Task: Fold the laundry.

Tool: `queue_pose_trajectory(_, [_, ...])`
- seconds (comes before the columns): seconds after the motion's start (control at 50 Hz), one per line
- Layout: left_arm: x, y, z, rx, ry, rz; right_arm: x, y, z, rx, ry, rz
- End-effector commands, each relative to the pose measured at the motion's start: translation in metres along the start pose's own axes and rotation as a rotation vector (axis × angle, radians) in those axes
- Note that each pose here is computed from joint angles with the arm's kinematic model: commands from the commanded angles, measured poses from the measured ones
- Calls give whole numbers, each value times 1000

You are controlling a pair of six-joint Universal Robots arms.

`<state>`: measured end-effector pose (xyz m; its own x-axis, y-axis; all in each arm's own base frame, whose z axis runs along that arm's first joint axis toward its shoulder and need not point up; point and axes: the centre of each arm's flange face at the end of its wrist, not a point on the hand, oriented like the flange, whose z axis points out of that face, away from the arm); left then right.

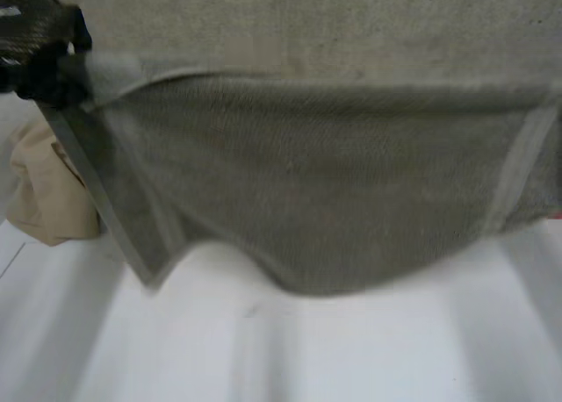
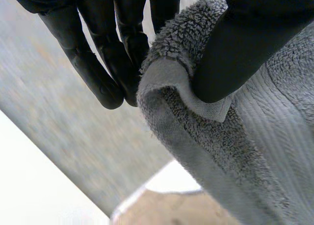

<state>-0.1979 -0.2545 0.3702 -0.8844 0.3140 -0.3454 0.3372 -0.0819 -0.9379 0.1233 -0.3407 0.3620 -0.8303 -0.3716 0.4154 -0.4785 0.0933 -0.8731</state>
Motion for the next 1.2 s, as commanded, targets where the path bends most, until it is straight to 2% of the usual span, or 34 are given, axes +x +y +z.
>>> queue_pose_trajectory(0.02, [11,56,68,-193,10,27,-39,31,39,-109,-95,-121])
queue_pose_trajectory(0.14, [24,46,118,-103,-9,52,-51,18,83,31,29,-193])
queue_pose_trajectory(0.22, [15,8,144,87,-80,25,-33,-20,110,305,245,-171])
queue_pose_trajectory(0.24, [6,-15,149,202,-123,-22,-20,-40,112,434,330,-134])
queue_pose_trajectory(0.3, [-14,-58,146,415,-194,-114,0,-67,110,652,456,-40])
queue_pose_trajectory(0.32, [-25,-75,144,518,-235,-185,12,-81,104,763,516,14])
queue_pose_trajectory(0.36, [-31,-85,141,587,-263,-244,19,-93,96,865,549,70])
queue_pose_trajectory(0.4, [-33,-89,140,628,-273,-292,21,-93,93,880,549,93])
queue_pose_trajectory(0.5, [-22,-70,149,574,-225,-272,4,-80,97,796,434,81])
queue_pose_trajectory(0.66, [0,1,172,372,-177,-226,-33,-26,116,544,243,91])
queue_pose_trajectory(0.82, [37,105,175,40,-99,-133,-82,58,139,276,48,44])
queue_pose_trajectory(0.9, [53,160,159,-156,-41,-48,-102,103,143,122,-12,-2])
queue_pose_trajectory(0.94, [56,173,152,-211,-19,-21,-106,124,140,37,-32,-25])
queue_pose_trajectory(1.04, [59,191,120,-351,53,51,-106,146,118,-128,-90,-52])
queue_pose_trajectory(1.16, [51,191,63,-504,170,162,-85,142,51,-356,-172,-122])
queue_pose_trajectory(1.2, [49,187,41,-554,217,209,-79,141,26,-423,-225,-189])
